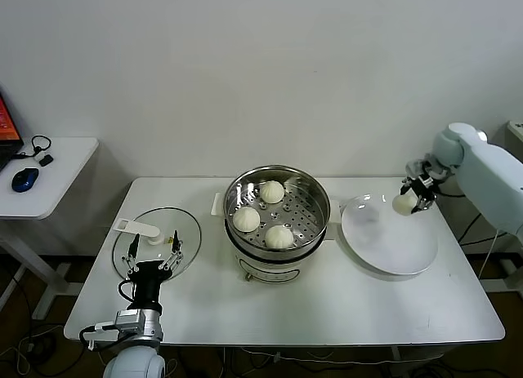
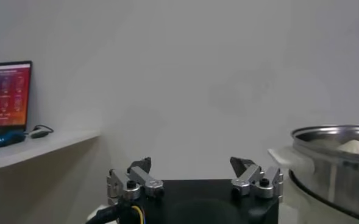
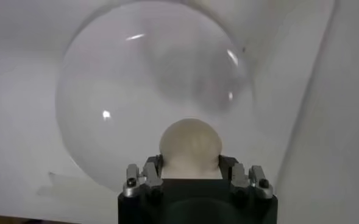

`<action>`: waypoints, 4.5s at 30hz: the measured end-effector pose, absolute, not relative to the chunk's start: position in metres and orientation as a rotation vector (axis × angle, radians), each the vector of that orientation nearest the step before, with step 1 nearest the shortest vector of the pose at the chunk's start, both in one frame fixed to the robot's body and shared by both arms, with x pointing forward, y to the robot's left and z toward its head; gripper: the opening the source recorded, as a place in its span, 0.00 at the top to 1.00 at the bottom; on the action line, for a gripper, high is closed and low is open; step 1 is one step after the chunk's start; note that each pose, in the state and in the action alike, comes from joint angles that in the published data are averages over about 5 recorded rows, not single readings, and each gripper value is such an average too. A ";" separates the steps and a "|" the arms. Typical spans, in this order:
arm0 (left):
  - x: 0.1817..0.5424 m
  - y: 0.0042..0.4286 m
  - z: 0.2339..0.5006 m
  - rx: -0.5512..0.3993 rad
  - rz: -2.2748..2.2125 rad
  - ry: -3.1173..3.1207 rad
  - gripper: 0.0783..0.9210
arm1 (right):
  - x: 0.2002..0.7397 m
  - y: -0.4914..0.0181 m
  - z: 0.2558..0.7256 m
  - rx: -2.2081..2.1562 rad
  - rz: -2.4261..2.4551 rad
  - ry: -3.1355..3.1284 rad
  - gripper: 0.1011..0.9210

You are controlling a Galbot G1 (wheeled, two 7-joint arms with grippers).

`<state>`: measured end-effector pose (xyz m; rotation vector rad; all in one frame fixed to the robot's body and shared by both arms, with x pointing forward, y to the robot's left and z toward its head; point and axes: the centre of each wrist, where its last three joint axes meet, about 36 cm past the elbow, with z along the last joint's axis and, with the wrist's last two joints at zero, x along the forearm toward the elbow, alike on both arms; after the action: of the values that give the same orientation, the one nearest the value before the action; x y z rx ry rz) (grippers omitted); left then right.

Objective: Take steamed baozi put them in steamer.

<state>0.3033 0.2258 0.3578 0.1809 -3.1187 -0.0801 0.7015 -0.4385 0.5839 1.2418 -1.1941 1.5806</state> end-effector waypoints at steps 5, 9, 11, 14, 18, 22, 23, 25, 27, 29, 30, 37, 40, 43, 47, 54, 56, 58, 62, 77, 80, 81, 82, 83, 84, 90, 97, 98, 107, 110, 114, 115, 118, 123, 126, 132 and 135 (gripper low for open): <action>0.302 0.226 0.357 0.184 -0.082 -3.116 0.12 | 0.706 -0.405 0.624 1.300 1.643 -1.218 0.37; 0.302 0.226 0.357 0.185 -0.084 -3.116 0.12 | 0.706 -0.379 0.655 1.346 1.674 -1.254 0.37; 0.302 0.226 0.357 0.184 -0.084 -3.116 0.12 | 0.706 -0.365 0.670 1.370 1.685 -1.274 0.37; 0.302 0.225 0.357 0.182 -0.082 -3.117 0.12 | 0.705 -0.343 0.689 1.404 1.695 -1.298 0.37; 0.303 0.223 0.358 0.180 -0.079 -3.119 0.12 | 0.701 -0.316 0.709 1.448 1.688 -1.328 0.37; 0.304 0.220 0.357 0.176 -0.076 -3.121 0.12 | 0.696 -0.290 0.722 1.491 1.664 -1.354 0.37; 0.304 0.220 0.357 0.175 -0.075 -3.121 0.12 | 0.694 -0.284 0.723 1.502 1.657 -1.356 0.37; 0.304 0.218 0.357 0.175 -0.071 -3.123 0.12 | 0.692 -0.272 0.724 1.522 1.641 -1.357 0.37; 0.305 0.218 0.358 0.175 -0.069 -3.124 0.12 | 0.690 -0.261 0.721 1.536 1.624 -1.353 0.37; 0.304 0.218 0.358 0.176 -0.068 -3.124 0.12 | 0.689 -0.251 0.718 1.547 1.608 -1.347 0.37; 0.304 0.218 0.358 0.177 -0.068 -3.124 0.12 | 0.688 -0.247 0.715 1.551 1.600 -1.344 0.37; 0.304 0.220 0.357 0.184 -0.072 -3.124 0.12 | 0.687 -0.223 0.690 1.569 1.546 -1.312 0.37; 0.305 0.220 0.358 0.185 -0.071 -3.126 0.12 | 0.688 -0.214 0.676 1.578 1.522 -1.297 0.37; 0.307 0.220 0.359 0.184 -0.069 -3.128 0.12 | 0.689 -0.206 0.662 1.587 1.502 -1.282 0.37; 0.309 0.220 0.359 0.183 -0.068 -3.128 0.12 | 0.690 -0.198 0.647 1.597 1.479 -1.263 0.37; 0.311 0.220 0.358 0.185 -0.066 -3.126 0.12 | 0.692 -0.193 0.627 1.599 1.452 -1.241 0.37; 0.312 0.220 0.357 0.185 -0.065 -3.125 0.12 | 0.692 -0.193 0.623 1.597 1.447 -1.237 0.37; 0.312 0.220 0.357 0.184 -0.065 -3.125 0.12 | 0.692 -0.193 0.620 1.596 1.443 -1.232 0.37; 0.312 0.220 0.357 0.183 -0.064 -3.125 0.12 | 0.692 -0.194 0.613 1.593 1.436 -1.226 0.37; 0.311 0.220 0.357 0.181 -0.066 -3.123 0.12 | 0.694 -0.197 0.600 1.580 1.436 -1.221 0.37; 0.312 0.220 0.357 0.180 -0.065 -3.125 0.12 | 0.694 -0.196 0.599 1.583 1.437 -1.224 0.34; 0.312 0.220 0.357 0.180 -0.065 -3.125 0.12 | 0.694 -0.195 0.598 1.584 1.437 -1.224 0.32; 0.312 0.220 0.357 0.180 -0.065 -3.125 0.12 | 0.694 -0.195 0.598 1.585 1.438 -1.224 0.29; 0.312 0.220 0.357 0.179 -0.065 -3.124 0.12 | 0.694 -0.195 0.598 1.586 1.438 -1.224 0.25; 0.312 0.220 0.357 0.179 -0.065 -3.124 0.12 | 0.694 -0.194 0.598 1.587 1.438 -1.224 0.22; 0.312 0.220 0.357 0.179 -0.066 -3.123 0.12 | 0.694 -0.194 0.604 1.597 1.441 -1.224 0.12; 0.312 0.220 0.356 0.178 -0.066 -3.121 0.12 | 0.694 -0.197 0.616 1.606 1.439 -1.253 0.12; 0.312 0.220 0.356 0.178 -0.066 -3.121 0.12 | 0.694 -0.198 0.619 1.609 1.438 -1.259 0.12; 0.312 0.220 0.359 0.177 -0.068 -3.125 0.12 | 0.687 -0.212 0.648 1.640 1.414 -1.372 0.12; 0.313 0.220 0.361 0.173 -0.068 -3.128 0.12 | 0.683 -0.222 0.657 1.648 1.398 -1.443 0.12; 0.312 0.220 0.363 0.168 -0.070 -3.131 0.12 | 0.674 -0.242 0.663 1.647 1.372 -1.556 0.12; 0.312 0.220 0.364 0.166 -0.072 -3.132 0.12 | 0.672 -0.248 0.664 1.645 1.364 -1.589 0.12; 0.311 0.220 0.365 0.164 -0.077 -3.133 0.12 | 0.662 -0.266 0.663 1.635 1.334 -1.695 0.12; 0.309 0.220 0.366 0.158 -0.087 -3.130 0.12 | 0.638 -0.301 0.654 1.587 1.272 -1.912 0.12; 0.307 0.219 0.365 0.155 -0.091 -3.127 0.12 | 0.620 -0.323 0.644 1.534 1.239 -2.056 0.12; 0.305 0.215 0.364 0.147 -0.091 -3.122 0.12 | 0.588 -0.357 0.620 1.389 1.167 -2.341 0.12; 0.304 0.214 0.364 0.149 -0.092 -3.123 0.12 | 0.574 -0.370 0.606 1.315 1.122 -2.468 0.12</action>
<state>0.3044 0.2144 0.3641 0.1491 -3.1228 -0.0925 0.5737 -0.3700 0.6060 1.3146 -2.4684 1.1222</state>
